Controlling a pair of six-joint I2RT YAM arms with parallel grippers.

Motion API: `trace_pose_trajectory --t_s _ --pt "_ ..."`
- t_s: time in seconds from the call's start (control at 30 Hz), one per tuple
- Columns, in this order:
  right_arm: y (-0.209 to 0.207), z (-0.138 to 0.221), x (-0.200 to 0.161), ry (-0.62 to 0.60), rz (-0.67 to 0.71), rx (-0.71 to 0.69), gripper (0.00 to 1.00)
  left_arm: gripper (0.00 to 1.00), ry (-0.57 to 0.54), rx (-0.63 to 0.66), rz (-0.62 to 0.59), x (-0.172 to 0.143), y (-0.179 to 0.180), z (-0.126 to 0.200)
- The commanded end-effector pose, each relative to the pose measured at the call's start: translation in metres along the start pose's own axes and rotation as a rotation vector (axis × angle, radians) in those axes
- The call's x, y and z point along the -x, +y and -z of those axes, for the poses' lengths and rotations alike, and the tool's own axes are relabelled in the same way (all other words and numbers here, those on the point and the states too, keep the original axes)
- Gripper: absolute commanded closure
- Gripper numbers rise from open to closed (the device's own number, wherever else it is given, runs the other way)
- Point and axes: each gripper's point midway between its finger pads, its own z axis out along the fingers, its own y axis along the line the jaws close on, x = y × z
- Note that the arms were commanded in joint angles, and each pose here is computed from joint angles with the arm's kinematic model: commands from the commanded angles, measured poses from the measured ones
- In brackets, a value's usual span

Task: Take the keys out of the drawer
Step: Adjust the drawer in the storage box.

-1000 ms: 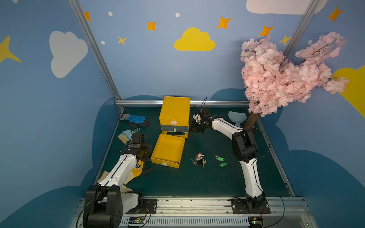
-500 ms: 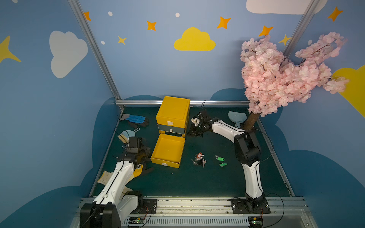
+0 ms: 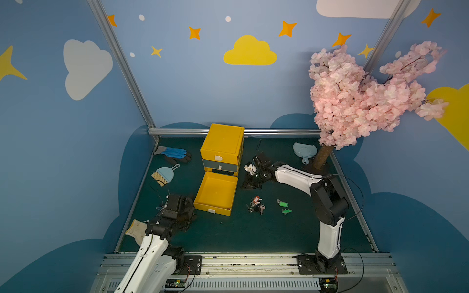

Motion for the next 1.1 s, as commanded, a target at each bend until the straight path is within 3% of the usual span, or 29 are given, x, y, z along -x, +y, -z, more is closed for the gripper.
trace_pose_trajectory --t_s 0.0,0.27,1.07 --pt "0.018 -0.008 0.012 -0.027 0.011 0.076 1.0 0.9 0.06 0.035 0.068 -0.013 0.011 -0.011" --pt "0.015 -0.019 0.027 -0.067 0.005 0.093 1.0 0.89 0.086 -0.026 0.067 -0.019 -0.012 -0.033" --pt "-0.019 -0.039 0.047 -0.071 -0.077 0.052 1.0 0.87 0.078 -0.057 0.094 -0.017 -0.032 -0.07"
